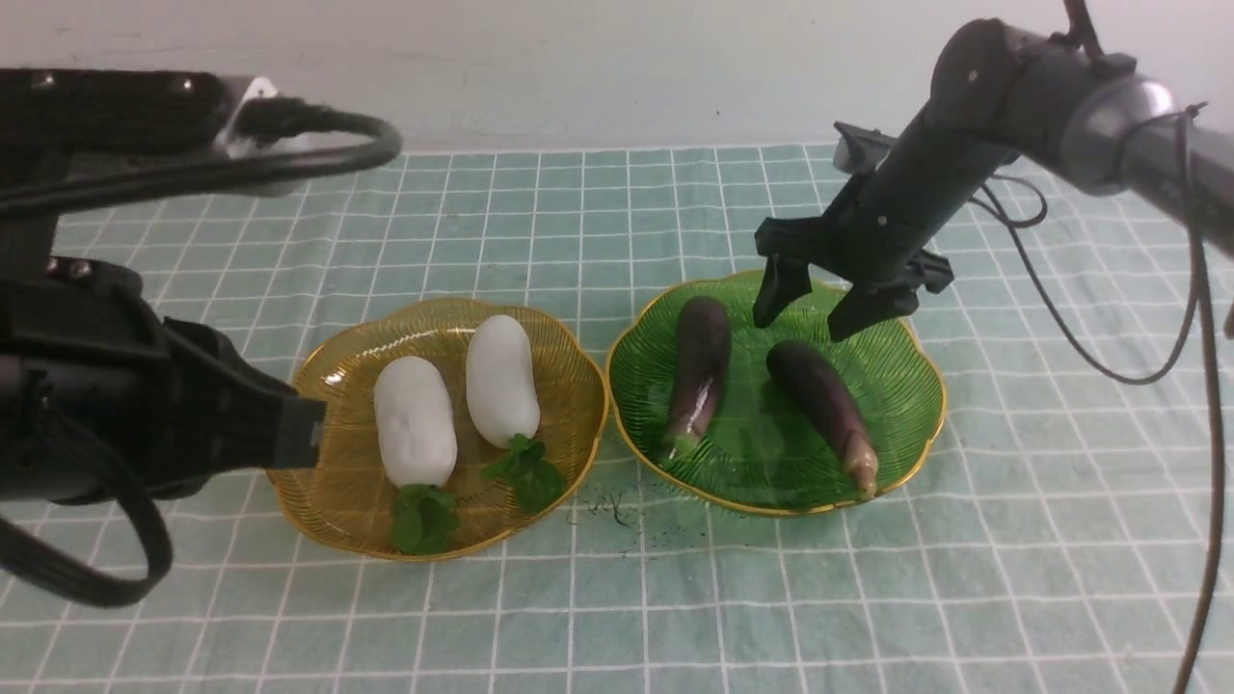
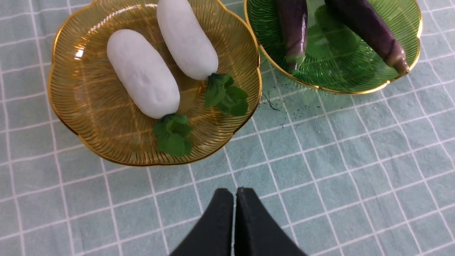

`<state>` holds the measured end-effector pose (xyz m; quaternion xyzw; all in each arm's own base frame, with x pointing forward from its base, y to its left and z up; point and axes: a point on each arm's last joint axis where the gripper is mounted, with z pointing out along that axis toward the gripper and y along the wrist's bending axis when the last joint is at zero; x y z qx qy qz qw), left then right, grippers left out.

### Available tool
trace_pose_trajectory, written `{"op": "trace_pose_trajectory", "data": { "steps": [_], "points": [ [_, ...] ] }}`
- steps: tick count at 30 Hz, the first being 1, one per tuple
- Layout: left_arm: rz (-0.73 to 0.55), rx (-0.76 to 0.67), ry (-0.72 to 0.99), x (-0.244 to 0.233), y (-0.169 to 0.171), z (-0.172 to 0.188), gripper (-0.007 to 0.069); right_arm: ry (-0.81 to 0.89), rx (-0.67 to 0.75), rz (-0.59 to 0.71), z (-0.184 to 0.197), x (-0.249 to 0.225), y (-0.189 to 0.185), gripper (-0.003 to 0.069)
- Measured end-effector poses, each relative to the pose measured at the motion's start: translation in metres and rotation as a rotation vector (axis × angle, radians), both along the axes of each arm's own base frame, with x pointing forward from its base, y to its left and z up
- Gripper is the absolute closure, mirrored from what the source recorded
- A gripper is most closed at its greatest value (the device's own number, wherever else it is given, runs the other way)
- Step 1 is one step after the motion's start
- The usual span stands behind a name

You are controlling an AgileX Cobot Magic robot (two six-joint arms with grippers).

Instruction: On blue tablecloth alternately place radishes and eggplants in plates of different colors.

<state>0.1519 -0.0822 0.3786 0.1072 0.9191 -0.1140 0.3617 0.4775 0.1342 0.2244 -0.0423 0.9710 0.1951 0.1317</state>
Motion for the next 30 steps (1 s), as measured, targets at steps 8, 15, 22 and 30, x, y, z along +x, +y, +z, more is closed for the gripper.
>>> {"op": "trace_pose_trajectory", "data": {
  "steps": [8,15,22,30],
  "points": [
    [0.001,-0.021,-0.038,-0.014,0.008,0.006,0.0633,-0.318,0.013,-0.014,0.149,-0.056,-0.025,0.0134],
    [0.003,-0.020,-0.038,-0.020,0.012,0.008,0.0633,-0.686,-0.010,-0.024,0.287,-0.221,-0.063,0.0496],
    [-0.002,-0.014,-0.040,-0.020,0.012,0.008,0.0633,-1.017,0.002,-0.081,0.263,-0.348,-0.094,0.0666],
    [-0.031,-0.009,-0.080,-0.018,0.011,0.010,0.0633,-1.697,0.093,-0.293,0.150,-0.471,-0.131,0.0673]
  ]
}}
